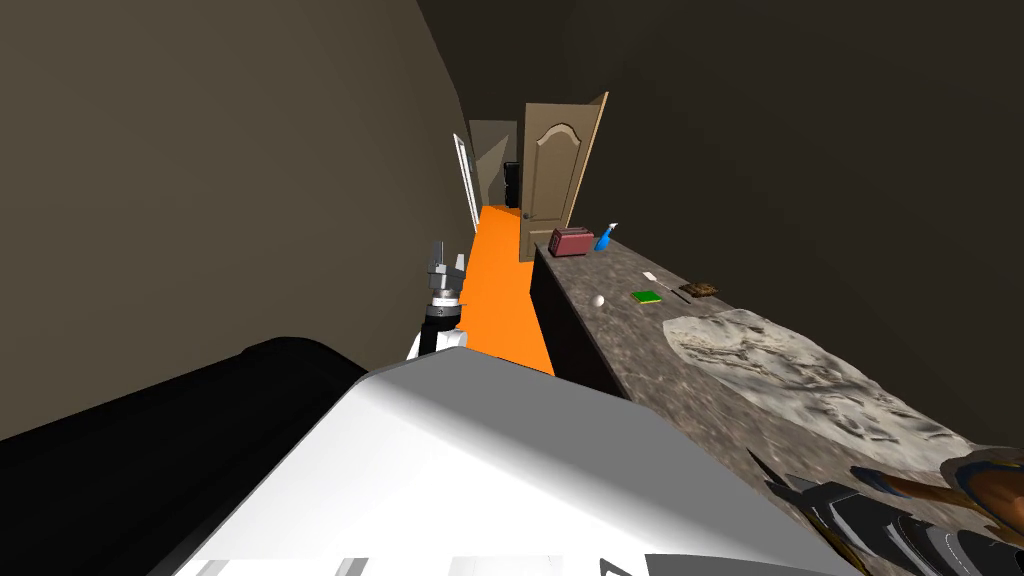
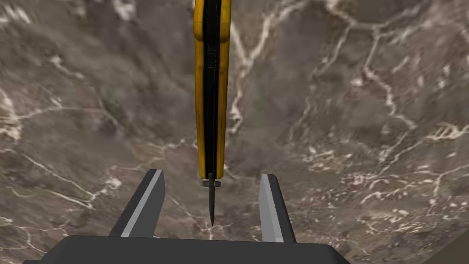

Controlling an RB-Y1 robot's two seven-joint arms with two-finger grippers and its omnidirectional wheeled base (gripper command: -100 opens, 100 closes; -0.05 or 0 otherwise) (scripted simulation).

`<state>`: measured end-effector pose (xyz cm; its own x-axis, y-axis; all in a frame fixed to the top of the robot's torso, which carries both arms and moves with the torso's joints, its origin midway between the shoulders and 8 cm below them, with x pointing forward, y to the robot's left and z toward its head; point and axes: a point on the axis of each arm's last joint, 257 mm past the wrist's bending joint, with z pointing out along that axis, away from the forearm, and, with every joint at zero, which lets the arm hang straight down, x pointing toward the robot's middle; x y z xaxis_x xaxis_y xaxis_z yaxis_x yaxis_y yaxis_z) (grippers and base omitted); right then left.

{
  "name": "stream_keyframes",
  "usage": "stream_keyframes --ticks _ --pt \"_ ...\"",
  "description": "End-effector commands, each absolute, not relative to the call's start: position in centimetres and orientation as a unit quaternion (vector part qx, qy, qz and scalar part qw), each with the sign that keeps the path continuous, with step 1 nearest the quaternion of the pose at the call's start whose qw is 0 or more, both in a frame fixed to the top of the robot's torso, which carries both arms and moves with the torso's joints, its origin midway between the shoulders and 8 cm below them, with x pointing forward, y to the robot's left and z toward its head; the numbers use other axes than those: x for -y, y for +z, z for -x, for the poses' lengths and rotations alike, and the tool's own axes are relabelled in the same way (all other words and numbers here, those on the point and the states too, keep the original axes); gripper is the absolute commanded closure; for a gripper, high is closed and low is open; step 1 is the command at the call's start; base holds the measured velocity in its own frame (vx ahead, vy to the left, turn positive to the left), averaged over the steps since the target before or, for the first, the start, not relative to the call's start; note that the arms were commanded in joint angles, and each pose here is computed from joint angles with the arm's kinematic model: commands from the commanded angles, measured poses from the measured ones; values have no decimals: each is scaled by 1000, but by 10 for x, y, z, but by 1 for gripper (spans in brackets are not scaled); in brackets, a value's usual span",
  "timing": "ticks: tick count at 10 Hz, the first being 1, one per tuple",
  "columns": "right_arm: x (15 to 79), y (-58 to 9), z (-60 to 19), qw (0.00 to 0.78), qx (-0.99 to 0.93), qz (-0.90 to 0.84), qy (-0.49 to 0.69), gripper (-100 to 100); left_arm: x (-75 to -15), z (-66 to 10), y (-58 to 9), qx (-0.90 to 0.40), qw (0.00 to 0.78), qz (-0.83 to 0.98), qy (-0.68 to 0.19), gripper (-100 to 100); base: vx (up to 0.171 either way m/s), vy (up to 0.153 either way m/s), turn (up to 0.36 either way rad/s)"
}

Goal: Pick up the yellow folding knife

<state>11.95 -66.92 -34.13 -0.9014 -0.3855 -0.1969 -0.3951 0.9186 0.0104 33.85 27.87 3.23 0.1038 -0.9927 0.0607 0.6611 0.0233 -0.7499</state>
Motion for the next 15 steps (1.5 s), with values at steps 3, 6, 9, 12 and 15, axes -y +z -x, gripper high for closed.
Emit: stream_keyframes --ticks 3,6,9,12,15 --pt "669 -341 -119 96 -975 200 25 100 -279 -339 32 -255 668 325 -619 0 0 0 0" --pt "665 -338 -128 96 -974 205 24 100 -279 -339 32 -255 668 325 -619 0 -4 -8 -24" --pt "657 -330 -141 94 -973 211 21 100 -279 -339 32 -255 668 325 -619 0 -10 -44 -67" --pt "646 -326 -149 94 -971 218 25 100 -279 -339 32 -255 668 325 -619 0 -7 -24 -40" --pt "636 -322 -156 93 -970 222 28 100 -279 -339 32 -255 668 325 -619 0 -5 -33 -39"
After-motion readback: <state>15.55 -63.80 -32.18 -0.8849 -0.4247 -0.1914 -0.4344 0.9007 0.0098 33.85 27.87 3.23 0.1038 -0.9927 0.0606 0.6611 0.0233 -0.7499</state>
